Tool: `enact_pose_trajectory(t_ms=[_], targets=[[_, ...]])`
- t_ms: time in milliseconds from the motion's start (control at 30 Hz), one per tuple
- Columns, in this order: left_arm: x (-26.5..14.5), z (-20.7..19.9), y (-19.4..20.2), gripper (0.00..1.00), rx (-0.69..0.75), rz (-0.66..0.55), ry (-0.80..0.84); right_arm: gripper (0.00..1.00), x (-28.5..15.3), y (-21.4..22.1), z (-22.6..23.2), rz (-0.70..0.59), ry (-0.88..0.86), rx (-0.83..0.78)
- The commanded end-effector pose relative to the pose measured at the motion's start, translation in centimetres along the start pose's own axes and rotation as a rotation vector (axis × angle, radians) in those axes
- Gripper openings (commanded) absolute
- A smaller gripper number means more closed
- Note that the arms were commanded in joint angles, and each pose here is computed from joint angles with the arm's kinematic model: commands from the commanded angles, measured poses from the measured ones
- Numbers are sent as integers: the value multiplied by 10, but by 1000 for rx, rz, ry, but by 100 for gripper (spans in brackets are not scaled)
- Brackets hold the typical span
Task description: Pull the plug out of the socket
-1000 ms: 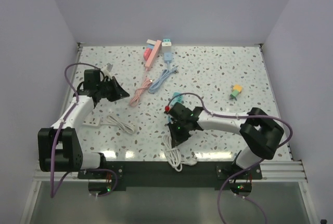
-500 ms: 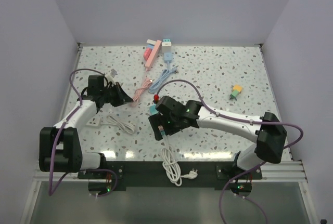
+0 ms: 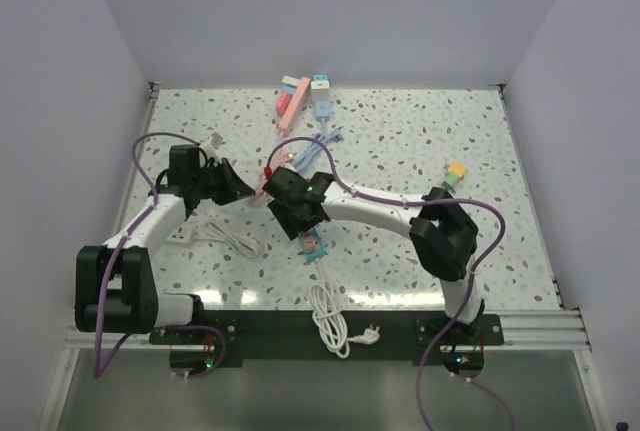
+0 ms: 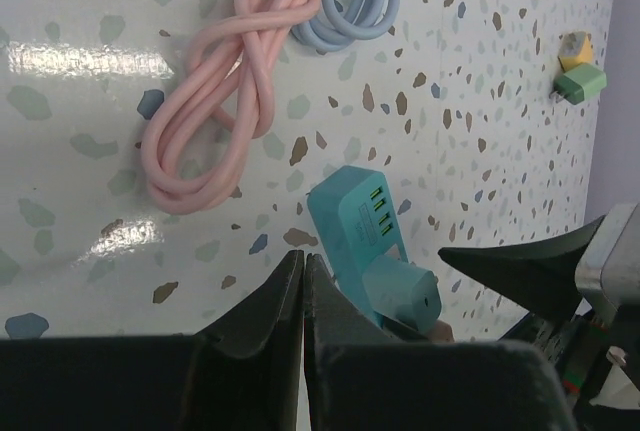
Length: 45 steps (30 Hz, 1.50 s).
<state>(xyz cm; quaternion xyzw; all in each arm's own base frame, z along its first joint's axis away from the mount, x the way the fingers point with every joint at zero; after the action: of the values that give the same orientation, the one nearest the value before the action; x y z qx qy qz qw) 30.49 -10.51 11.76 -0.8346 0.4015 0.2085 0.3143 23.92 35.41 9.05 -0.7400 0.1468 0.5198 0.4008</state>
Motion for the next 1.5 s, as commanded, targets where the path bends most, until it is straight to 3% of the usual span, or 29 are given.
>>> enact_pose_trajectory(t_ms=[0, 233, 433, 500, 567, 833, 933, 1233, 1467], targets=[[-5, -11, -7, 8, 35, -54, 38, 68, -11, -33, -23, -104, 78, 14], [-1, -6, 3, 11, 18, -37, 63, 47, 12, -24, -3, -37, -92, 34], [6, -9, 8, 17, 6, -17, 93, 45, 27, -7, 5, 20, -129, 67], [10, -10, 10, 19, 2, -3, 101, 26, 30, -5, 0, 22, -124, 89], [13, -16, 6, 23, 15, -15, 121, 0, 24, -11, -5, -2, -133, 130], [35, -36, 19, 59, 17, 14, 184, 0, -22, -29, -30, -166, -327, 350], [44, -45, 25, 67, 6, 14, 232, 0, -36, -37, -31, -227, -425, 405], [64, -83, 34, 80, 6, -8, 335, 0, -52, -44, -25, -276, -550, 460], [78, -81, 47, 75, -7, 15, 267, 0, -60, -51, -28, -332, -588, 507]])
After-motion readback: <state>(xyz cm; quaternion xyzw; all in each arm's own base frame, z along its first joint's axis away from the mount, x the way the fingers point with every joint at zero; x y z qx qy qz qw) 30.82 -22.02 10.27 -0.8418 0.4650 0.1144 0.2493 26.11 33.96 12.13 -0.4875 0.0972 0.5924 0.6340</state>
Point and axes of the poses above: each gripper's point midway between its finger pads, its own x axis out along the fingers, its own z axis along the line the jaws close on, y = z × x, the point moved 2 cm from there along -x, back along the fingers, and after that the axes turned 8 degrees about -x, right-handed, at the moved point
